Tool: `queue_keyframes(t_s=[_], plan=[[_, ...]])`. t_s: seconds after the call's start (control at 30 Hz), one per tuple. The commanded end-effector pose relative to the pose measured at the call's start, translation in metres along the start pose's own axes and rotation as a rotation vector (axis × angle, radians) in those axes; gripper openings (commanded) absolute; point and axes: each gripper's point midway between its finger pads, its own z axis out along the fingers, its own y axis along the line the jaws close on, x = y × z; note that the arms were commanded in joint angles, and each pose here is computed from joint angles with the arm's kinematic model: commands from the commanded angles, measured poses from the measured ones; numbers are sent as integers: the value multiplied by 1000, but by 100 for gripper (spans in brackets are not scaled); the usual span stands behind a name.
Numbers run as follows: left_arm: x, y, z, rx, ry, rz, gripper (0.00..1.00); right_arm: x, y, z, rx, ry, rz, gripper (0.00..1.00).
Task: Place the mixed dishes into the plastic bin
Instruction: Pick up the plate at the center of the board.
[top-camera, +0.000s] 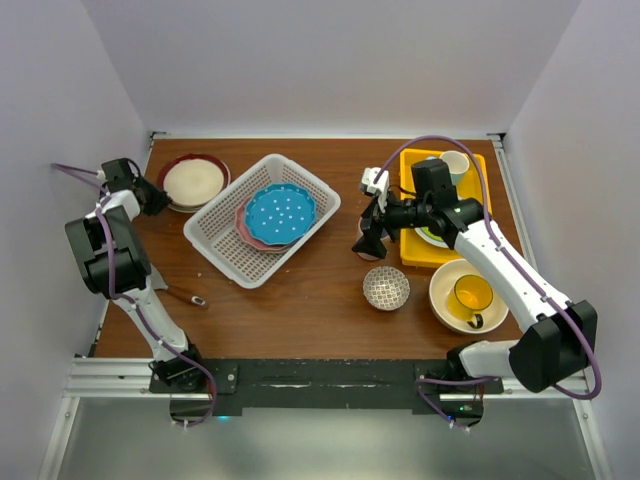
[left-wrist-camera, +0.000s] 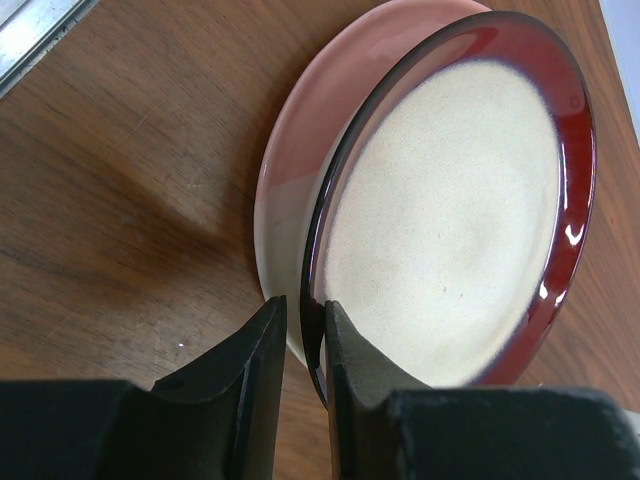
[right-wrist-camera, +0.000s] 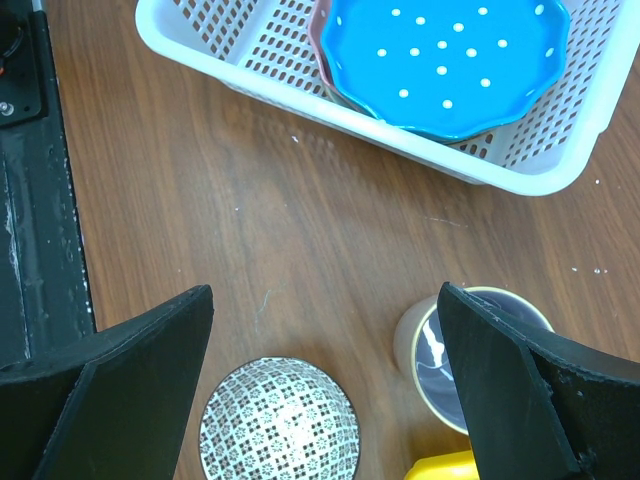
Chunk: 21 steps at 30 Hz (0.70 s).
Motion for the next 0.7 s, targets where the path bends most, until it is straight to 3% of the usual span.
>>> queue_keyframes(t_s=[0.0, 0.3, 0.67], plan=[[-19, -2, 1, 5, -42, 28, 27, -14, 1, -8, 12, -47, -50, 98], [-21, -4, -2, 3, -49, 36, 26, -14, 1, -9, 9, -51, -50, 98], [-25, -9, -7, 18, -57, 35, 4, -14, 0, -10, 13, -52, -50, 98]])
